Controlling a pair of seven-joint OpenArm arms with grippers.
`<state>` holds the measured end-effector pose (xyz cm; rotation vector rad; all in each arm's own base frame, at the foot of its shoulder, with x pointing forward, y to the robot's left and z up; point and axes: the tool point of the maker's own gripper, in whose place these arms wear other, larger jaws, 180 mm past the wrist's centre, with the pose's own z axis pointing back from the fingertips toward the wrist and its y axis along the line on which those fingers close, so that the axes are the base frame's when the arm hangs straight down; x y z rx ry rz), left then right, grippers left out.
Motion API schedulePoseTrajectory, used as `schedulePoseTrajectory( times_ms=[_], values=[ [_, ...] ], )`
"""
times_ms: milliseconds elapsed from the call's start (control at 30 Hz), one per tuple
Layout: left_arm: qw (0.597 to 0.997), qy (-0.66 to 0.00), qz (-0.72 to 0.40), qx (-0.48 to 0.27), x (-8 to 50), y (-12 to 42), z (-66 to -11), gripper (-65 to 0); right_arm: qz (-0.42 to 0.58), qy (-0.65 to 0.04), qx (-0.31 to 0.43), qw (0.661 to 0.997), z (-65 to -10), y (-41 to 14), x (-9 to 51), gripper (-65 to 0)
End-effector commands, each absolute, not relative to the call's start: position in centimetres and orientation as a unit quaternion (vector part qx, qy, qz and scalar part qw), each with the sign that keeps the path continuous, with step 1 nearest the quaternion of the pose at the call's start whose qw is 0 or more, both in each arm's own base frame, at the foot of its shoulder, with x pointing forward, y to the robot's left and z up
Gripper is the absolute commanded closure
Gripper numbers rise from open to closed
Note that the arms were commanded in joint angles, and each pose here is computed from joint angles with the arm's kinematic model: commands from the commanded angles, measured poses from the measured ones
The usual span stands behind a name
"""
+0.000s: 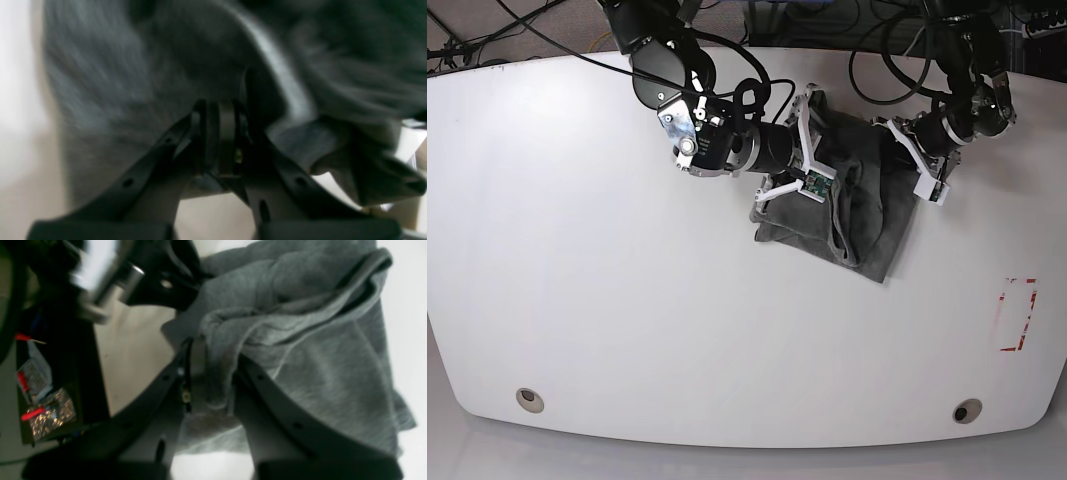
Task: Fold the T-shirt properly
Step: 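Push the bunched shirt fabric together with the right gripper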
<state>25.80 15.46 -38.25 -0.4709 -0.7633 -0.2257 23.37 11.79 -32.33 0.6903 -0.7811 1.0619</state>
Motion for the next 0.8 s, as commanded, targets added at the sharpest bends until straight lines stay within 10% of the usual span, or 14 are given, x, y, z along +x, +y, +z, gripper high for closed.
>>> schedulePoseTrajectory(
  times_ms=[0,200,533,767],
  values=[
    [0.884,-0.409,-0.107,-0.198,26.8,17.5,-35.7,-4.9,0.476,-0.39,0.339,0.712,-29.7,13.5,23.9,-4.3],
    [0.903,-0.392,-0.085,-0.156,25.6,20.9,-35.5,-4.9,0.481,-0.406,0.342,0.698,-28.3,14.3,24.8,-5.2],
    [0.905,-0.415,-0.049,-0.076,24.5,27.2,-32.9,-4.4,0.536,-0.379,0.358,0.664,-28.4,19.0,22.3,-36.9],
    [0.904,-0.426,-0.023,-0.029,23.4,31.0,-31.3,-4.4,0.569,-0.348,0.386,0.638,-30.2,22.6,20.1,-40.1]
  ],
)
